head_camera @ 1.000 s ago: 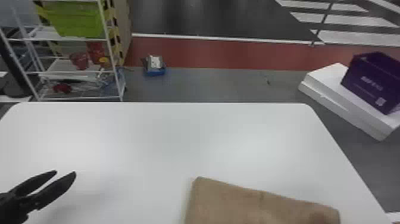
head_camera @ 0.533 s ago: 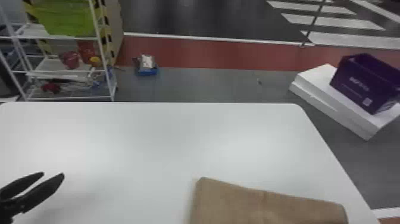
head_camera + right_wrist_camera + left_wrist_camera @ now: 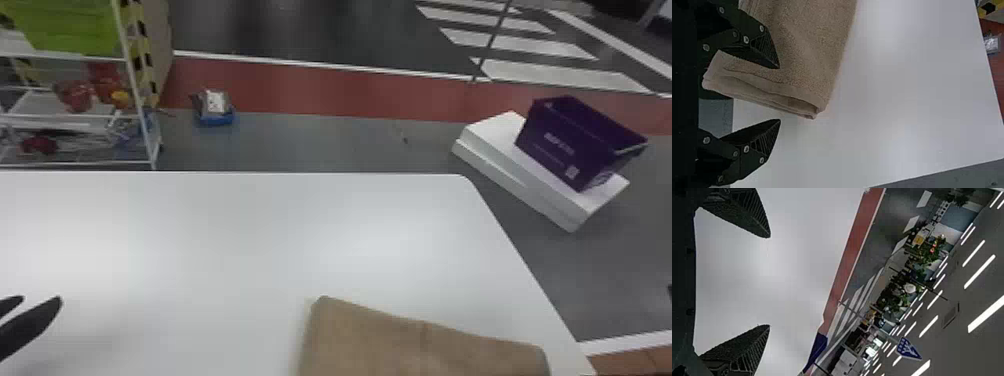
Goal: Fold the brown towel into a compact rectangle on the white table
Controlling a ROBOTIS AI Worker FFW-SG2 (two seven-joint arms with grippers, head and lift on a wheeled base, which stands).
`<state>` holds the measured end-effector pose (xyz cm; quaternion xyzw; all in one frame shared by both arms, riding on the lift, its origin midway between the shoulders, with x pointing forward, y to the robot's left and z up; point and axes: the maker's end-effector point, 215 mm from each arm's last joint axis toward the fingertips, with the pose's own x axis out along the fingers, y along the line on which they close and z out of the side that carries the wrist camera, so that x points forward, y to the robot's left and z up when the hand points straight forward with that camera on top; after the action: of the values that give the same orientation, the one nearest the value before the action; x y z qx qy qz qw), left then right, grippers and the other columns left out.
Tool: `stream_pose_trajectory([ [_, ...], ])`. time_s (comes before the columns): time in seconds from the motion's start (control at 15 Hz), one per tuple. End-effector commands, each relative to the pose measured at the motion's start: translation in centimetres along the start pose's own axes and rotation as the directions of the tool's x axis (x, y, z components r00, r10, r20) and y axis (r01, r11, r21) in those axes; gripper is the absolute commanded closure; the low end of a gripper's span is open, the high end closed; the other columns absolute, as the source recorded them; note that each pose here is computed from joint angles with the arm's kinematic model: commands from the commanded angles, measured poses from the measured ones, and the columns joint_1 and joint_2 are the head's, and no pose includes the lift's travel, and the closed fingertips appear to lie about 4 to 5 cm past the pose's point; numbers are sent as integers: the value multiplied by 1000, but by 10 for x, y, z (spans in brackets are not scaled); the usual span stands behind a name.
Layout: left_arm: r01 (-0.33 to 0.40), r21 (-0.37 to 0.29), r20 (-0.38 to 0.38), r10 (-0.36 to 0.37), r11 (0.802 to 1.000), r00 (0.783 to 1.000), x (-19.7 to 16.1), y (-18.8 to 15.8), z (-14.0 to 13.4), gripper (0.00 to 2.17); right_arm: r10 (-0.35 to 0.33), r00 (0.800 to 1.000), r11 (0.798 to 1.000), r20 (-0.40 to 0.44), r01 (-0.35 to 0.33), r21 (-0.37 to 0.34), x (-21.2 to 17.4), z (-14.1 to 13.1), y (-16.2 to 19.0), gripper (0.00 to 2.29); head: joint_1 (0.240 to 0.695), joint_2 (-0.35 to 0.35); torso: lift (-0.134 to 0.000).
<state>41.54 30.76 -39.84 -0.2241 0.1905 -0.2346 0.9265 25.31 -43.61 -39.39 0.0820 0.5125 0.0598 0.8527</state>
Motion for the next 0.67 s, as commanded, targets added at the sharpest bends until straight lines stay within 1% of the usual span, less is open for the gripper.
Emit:
stream_pose_trajectory([
  [0.0, -2, 1, 0, 2, 1000, 1000, -1, 1, 0, 63, -6, 1000, 1000, 9, 6, 13, -7, 1, -5, 70, 695, -221, -124],
  [0.2, 1, 3, -1, -1, 1000, 1000, 1, 0, 1, 63, -6, 1000, 1000, -27, 7, 18, -3, -16, -3, 73, 695, -231, -124],
  [0.27, 2, 3, -2, -2, 1000, 1000, 1, -1, 1, 63, -3, 999, 1000, -50, 4, 16, 1, -25, -1, 73, 695, -233, -124],
  [0.47, -1, 6, -6, 1, 1000, 1000, 1, 1, 0, 63, -24, 996, 999, -90, 26, 21, 8, -38, -6, 97, 695, -232, -124],
  [0.6, -2, 3, -9, 2, 1000, 1000, 1, 2, -2, 63, -28, 991, 999, -132, 32, 23, 19, -51, -5, 113, 695, -235, -124],
])
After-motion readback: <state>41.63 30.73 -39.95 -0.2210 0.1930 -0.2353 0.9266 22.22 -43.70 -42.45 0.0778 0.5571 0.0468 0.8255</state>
